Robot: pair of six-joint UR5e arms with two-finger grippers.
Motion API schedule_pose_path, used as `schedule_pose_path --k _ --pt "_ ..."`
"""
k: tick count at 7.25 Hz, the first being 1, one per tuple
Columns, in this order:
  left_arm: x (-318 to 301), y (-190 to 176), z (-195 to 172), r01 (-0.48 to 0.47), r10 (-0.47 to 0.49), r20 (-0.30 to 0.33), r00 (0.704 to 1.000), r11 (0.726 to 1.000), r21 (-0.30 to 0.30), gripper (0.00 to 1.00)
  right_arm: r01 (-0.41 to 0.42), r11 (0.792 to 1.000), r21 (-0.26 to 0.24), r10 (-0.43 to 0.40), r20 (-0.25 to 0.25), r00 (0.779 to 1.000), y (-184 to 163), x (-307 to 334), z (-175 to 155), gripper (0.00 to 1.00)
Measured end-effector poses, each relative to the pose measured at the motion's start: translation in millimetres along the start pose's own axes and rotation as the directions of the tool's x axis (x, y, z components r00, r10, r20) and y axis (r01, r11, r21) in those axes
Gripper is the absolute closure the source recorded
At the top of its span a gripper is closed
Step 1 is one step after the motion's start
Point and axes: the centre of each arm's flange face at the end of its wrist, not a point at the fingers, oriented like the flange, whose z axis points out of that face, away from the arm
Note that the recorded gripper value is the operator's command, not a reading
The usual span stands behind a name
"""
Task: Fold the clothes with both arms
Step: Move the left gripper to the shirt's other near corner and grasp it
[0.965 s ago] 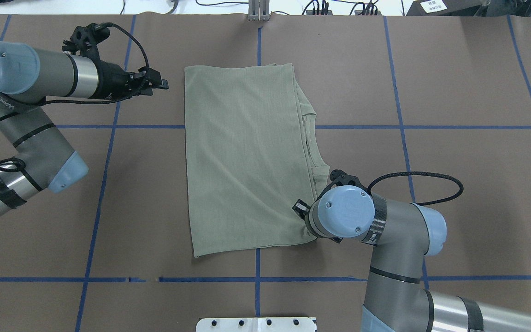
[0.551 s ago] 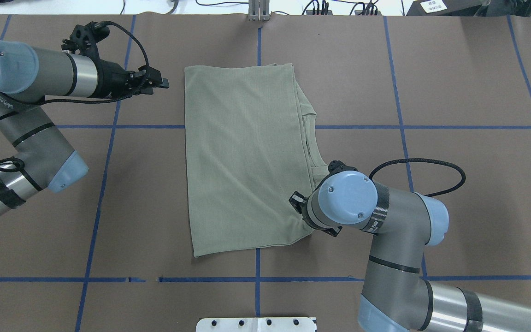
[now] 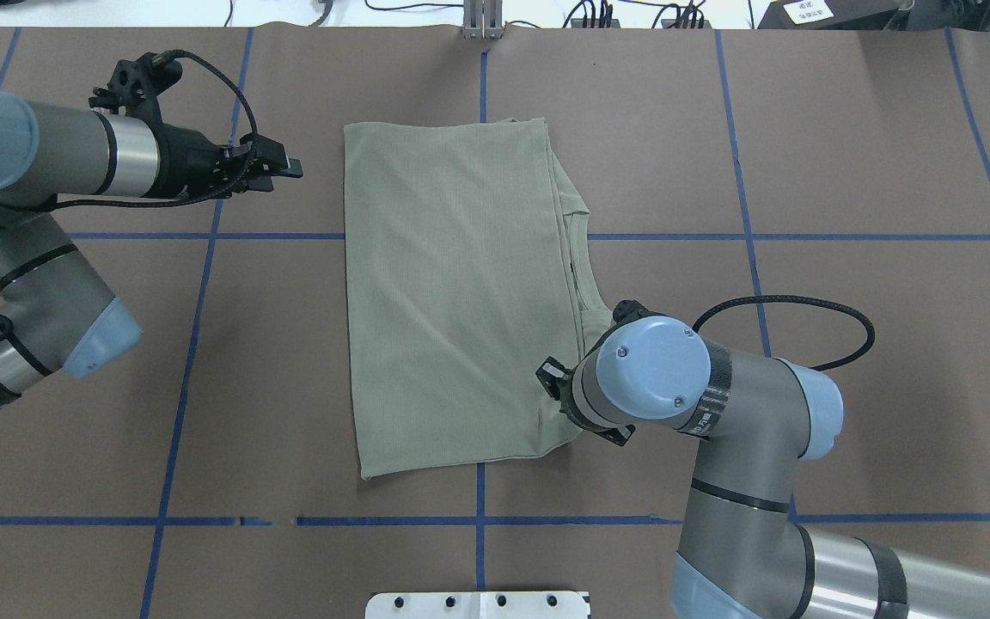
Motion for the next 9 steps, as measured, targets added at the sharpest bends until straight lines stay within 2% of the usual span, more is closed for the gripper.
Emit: schedule_pose_path --k 2,3,5,7,9 --pt "6 69 -12 0.167 -0.169 -0.027 0.985 0.984 -0.053 0.34 -0.005 1.0 -0.017 0.005 0.004 1.0 11 12 -9 1.0" --pt "5 105 -12 0.237 -0.238 -0.015 0.971 0.97 -0.06 0.32 -0.005 1.0 -0.022 0.005 0.002 1.0 15 17 -11 1.0" --pt "9 180 8 0.35 -0.347 0.057 0.936 0.935 -0.054 0.32 -0.007 1.0 -0.024 0.007 -0.001 1.0 18 22 -10 1.0" --pt "18 249 20 0.394 -0.383 0.141 0.913 0.917 -0.062 0.32 -0.007 1.0 -0.026 0.007 -0.001 1.0 19 23 -11 1.0" --pt "20 296 24 0.412 -0.388 0.219 0.895 0.908 -0.072 0.33 -0.005 1.0 -0.029 0.005 0.002 1.0 20 22 -13 1.0"
